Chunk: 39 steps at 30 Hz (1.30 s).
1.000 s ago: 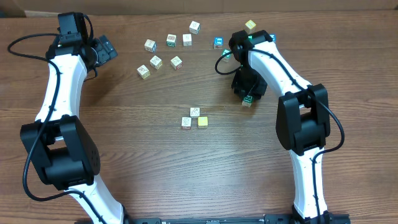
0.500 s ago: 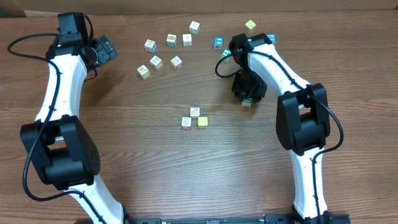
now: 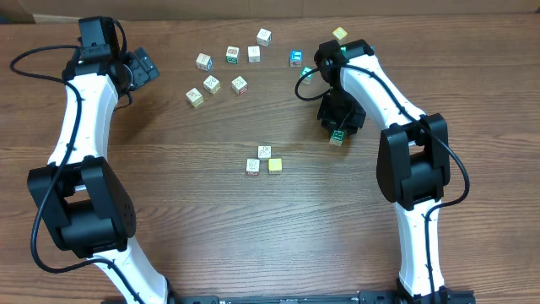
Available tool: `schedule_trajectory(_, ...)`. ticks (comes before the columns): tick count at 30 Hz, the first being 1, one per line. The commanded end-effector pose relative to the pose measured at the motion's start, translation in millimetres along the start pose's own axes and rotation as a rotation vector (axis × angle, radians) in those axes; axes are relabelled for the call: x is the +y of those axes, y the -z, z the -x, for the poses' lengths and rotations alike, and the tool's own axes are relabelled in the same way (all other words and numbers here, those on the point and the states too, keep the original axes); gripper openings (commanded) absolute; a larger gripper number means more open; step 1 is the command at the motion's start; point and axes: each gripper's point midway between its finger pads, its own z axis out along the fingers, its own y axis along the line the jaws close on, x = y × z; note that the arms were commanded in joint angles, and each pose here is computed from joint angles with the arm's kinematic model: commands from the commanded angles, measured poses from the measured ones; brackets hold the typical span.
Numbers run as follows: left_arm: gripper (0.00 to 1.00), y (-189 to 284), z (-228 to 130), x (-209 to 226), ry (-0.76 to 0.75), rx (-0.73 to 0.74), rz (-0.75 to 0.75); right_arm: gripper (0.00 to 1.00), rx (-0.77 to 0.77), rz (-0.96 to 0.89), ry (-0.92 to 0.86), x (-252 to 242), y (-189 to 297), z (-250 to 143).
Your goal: Form a circle
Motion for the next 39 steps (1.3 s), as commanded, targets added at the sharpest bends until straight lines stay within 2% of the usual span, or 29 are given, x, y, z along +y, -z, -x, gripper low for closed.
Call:
schedule_trajectory(1, 1.0, 7, 6, -6, -0.001, -0.02, -0.014, 0.38, -0.01, 0.015, -0.005, 2, 5, 4)
schedule_trajectory(6, 1.0, 7, 6, -6, -0.001, -0.02, -0.014, 0.41, 0.002, 0.006, -0.003, 0, -4, 1)
schedule_trajectory(11, 1.0, 7, 6, -6, -0.001, -0.02, -0.014, 0.35, -0.002, 0.02, -0.005, 2, -7, 3)
schedule_trajectory(14, 1.0, 7, 6, -6, -0.001, -0.02, -0.014, 0.36, 0.004, 0.058, -0.014, 4, -1, 3)
schedule_trajectory(17, 1.0, 7, 6, -6, -0.001, -0.02, -0.014, 0.43, 0.01, 0.066, -0.018, 1, 2, 3)
schedule_trajectory(22, 1.0, 7, 6, -6, -0.001, -0.02, -0.014, 0.62, 0.036, 0.087, -0.003, -2, 2, 2)
schedule_trajectory(24, 1.0, 7, 6, -6, -0.001, -0.02, -0.014, 0.64, 0.043, 0.093, -0.008, -3, 2, 2)
schedule_trajectory(25, 1.0, 7, 6, -6, -0.001, -0.02, -0.014, 0.62, 0.047, 0.099, -0.008, -2, 2, 2)
schedule_trajectory(29, 1.0, 7, 6, -6, -0.001, -0.02, -0.014, 0.38, 0.046, 0.1, -0.009, -2, 2, 2)
schedule_trajectory(31, 0.99, 7, 6, -6, -0.001, -0.02, -0.014, 0.32, 0.046, 0.1, -0.008, -1, 2, 2)
schedule_trajectory(39, 0.99, 7, 6, -6, -0.001, -0.02, -0.014, 0.25, 0.046, 0.099, -0.005, 0, 2, 1)
